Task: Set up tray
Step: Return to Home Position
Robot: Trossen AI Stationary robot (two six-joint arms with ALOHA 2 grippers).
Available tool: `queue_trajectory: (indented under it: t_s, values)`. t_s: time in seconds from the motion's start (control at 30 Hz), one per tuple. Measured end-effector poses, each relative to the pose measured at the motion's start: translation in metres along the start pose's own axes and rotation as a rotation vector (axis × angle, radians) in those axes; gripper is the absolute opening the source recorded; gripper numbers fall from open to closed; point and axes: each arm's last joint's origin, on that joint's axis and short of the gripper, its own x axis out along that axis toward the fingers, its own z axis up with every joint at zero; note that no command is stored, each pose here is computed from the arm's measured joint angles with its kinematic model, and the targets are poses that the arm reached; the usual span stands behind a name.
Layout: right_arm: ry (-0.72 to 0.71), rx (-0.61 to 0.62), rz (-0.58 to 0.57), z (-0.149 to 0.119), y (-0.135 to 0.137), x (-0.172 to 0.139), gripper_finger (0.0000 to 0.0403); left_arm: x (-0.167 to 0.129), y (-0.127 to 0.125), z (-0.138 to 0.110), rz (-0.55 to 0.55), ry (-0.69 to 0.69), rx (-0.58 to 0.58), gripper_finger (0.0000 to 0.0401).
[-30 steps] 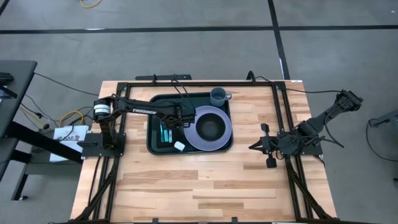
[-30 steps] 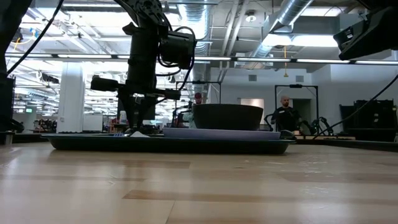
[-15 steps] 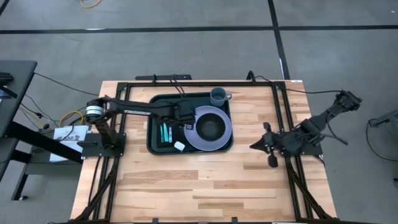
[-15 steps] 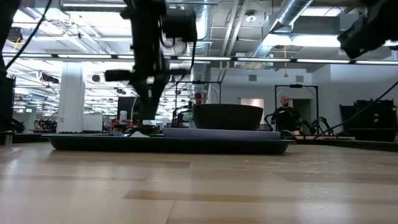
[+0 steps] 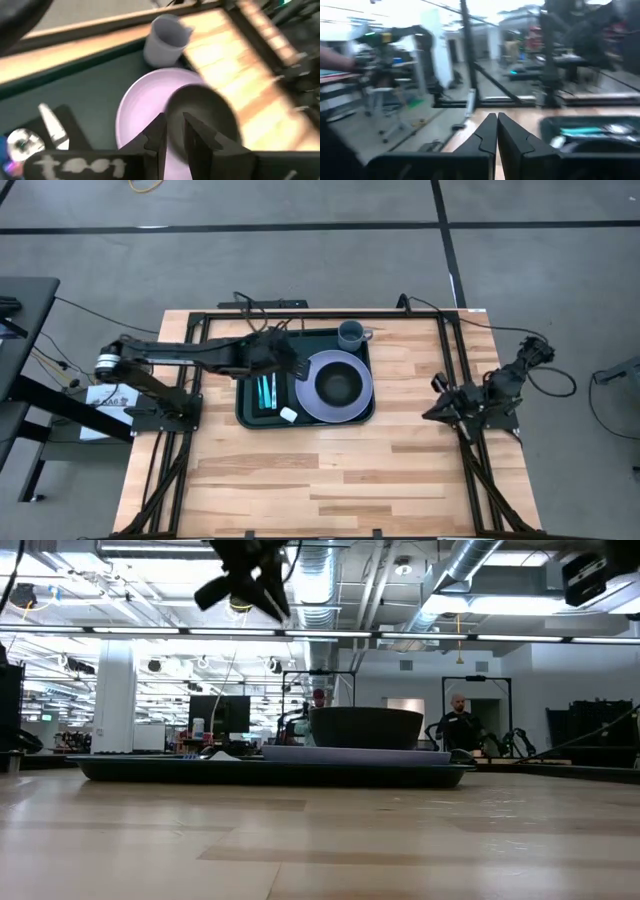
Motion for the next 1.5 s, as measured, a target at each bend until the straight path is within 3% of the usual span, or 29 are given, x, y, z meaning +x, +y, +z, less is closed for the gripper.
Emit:
queue_trajectory:
  t_s: [0.1,0.27,0.4,0.97,1.1,1.27,1.5]
  values:
    - [-0.042,-0.028,0.090,-0.006,0.000,-0.006,0.0005,-0.014,-0.001,0.005,-0.054,-0.041,0.004,0.0044]
    - [-0.115,-0.125,0.109,-0.011,-0.001,-0.003,0.0005,-0.031,0.000,0.010,-0.093,-0.085,-0.012,0.0045]
    - [-0.083,-0.179,0.039,-0.022,-0.007,0.002,0.0005,-0.037,0.002,0.012,-0.101,-0.096,-0.020,0.0045]
    - [0.049,-0.200,-0.189,-0.058,-0.039,0.008,0.0005,-0.038,0.005,0.011,-0.075,-0.084,0.000,0.0045]
    - [0.074,-0.181,-0.151,-0.061,-0.042,0.008,0.0005,-0.038,0.006,0.010,-0.070,-0.071,0.013,0.0045]
    - [0.082,-0.221,-0.205,-0.061,-0.047,0.008,0.0005,-0.038,0.007,0.008,-0.068,-0.050,0.022,0.0045]
    - [0.083,-0.201,-0.315,-0.060,-0.055,0.006,0.0005,-0.038,0.004,0.007,-0.146,0.023,0.092,0.0045]
